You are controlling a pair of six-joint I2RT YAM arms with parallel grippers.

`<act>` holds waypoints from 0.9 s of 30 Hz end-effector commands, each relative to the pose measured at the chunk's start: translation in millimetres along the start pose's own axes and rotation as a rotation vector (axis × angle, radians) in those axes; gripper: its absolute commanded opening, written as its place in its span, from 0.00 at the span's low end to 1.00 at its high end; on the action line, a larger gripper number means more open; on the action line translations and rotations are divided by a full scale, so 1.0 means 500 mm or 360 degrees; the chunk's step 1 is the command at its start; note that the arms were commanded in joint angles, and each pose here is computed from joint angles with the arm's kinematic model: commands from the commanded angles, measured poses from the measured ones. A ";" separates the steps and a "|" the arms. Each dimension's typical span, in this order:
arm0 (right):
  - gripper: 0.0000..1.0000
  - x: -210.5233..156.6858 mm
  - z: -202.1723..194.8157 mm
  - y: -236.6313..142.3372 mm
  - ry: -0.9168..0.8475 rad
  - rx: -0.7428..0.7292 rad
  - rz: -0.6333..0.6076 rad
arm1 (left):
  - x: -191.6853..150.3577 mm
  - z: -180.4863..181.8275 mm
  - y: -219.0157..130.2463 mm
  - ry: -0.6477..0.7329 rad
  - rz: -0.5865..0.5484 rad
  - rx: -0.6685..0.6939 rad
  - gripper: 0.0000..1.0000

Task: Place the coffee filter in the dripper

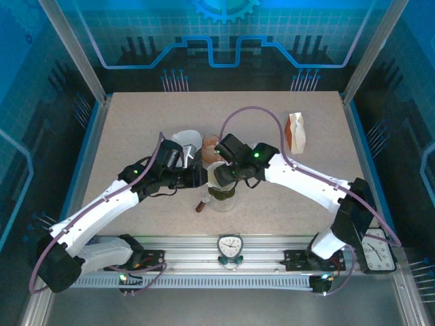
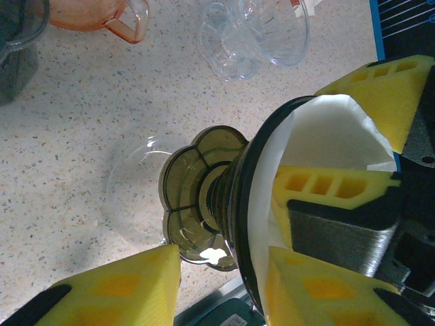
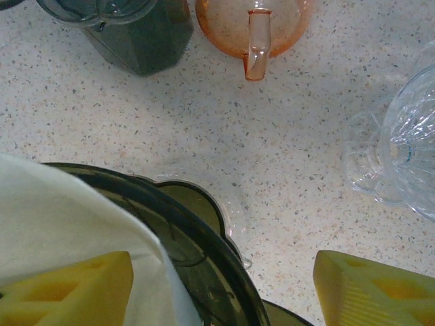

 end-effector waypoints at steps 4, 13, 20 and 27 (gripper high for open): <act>0.72 0.001 -0.005 0.028 -0.0022 -0.0027 0.0075 | -0.004 0.001 0.007 0.0004 0.0012 -0.0018 0.38; 0.72 -0.013 -0.005 0.066 -0.0030 -0.0059 0.0136 | -0.003 -0.002 0.006 -0.0013 0.0006 -0.0036 0.39; 0.72 -0.017 -0.006 0.069 -0.0021 -0.0055 0.0140 | 0.006 -0.009 -0.010 -0.0020 -0.0100 -0.0065 0.49; 0.72 -0.018 -0.006 0.068 -0.0014 -0.0051 0.0137 | 0.012 -0.009 -0.003 -0.0017 -0.0088 -0.0049 0.45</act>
Point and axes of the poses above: each hand's point on the last joint's axis, 136 mm out from that joint toward the fingers, its own y axis out along the fingers, its own z axis along the line the jaws close on, x = y × z, the point moved 8 cm from there along -y, back along the fingers, and after that the axes turned 7 degrees about y, right-handed, at the moved point
